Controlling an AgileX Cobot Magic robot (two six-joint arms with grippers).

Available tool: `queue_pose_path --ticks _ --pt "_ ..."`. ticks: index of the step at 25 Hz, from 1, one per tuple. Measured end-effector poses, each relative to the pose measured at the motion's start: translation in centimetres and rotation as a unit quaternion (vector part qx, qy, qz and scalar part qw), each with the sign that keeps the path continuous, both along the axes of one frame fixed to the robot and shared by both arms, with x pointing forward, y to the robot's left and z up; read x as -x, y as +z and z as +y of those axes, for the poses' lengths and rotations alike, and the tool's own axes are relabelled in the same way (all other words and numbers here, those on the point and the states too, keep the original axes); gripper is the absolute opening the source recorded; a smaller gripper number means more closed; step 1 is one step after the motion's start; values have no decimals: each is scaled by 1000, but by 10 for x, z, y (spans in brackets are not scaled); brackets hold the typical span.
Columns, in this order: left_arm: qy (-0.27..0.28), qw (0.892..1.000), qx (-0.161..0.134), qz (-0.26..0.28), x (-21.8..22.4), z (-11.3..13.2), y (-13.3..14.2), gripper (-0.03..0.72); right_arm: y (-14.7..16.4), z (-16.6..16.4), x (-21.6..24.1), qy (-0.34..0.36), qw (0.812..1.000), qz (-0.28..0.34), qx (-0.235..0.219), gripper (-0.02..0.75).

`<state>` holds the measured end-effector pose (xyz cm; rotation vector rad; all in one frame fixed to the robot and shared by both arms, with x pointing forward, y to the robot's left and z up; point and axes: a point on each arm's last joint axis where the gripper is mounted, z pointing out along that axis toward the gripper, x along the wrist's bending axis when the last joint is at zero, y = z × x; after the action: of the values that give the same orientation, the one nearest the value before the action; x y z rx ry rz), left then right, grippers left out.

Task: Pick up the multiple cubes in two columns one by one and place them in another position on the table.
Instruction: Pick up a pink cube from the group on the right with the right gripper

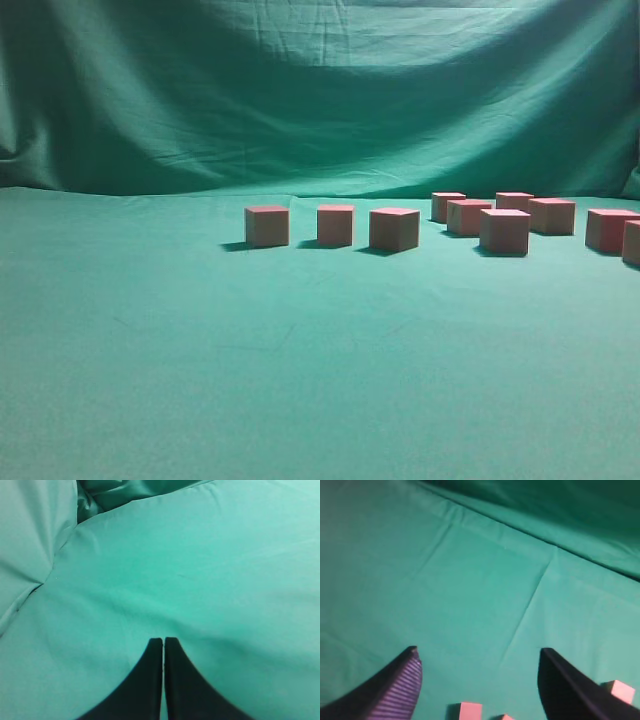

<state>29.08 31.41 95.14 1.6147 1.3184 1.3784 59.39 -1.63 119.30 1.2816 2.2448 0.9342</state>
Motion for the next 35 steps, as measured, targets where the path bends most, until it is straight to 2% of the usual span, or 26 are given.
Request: queue_pose_path --ticks 4,9,13,18,22,26,35 --pt "0 1000 0 0 0 0 0 0 35 -49 27 -23 1000 -6 -1 453" --pt "0 1000 0 0 0 0 0 0 39 -126 53 -90 995 23 19 453" --pt "0 1000 0 0 0 0 0 0 14 -183 75 -166 983 73 41 453" --pt "0 1000 0 0 0 0 0 0 -52 -228 87 -231 954 172 85 453" --pt "0 1000 0 0 0 0 0 0 -106 -239 87 -242 944 204 92 453" --pt "0 1000 0 0 0 0 0 0 -151 -236 86 -232 950 197 72 453" --pt "0 1000 0 0 0 0 0 0 -224 -226 49 -220 950 211 71 453"
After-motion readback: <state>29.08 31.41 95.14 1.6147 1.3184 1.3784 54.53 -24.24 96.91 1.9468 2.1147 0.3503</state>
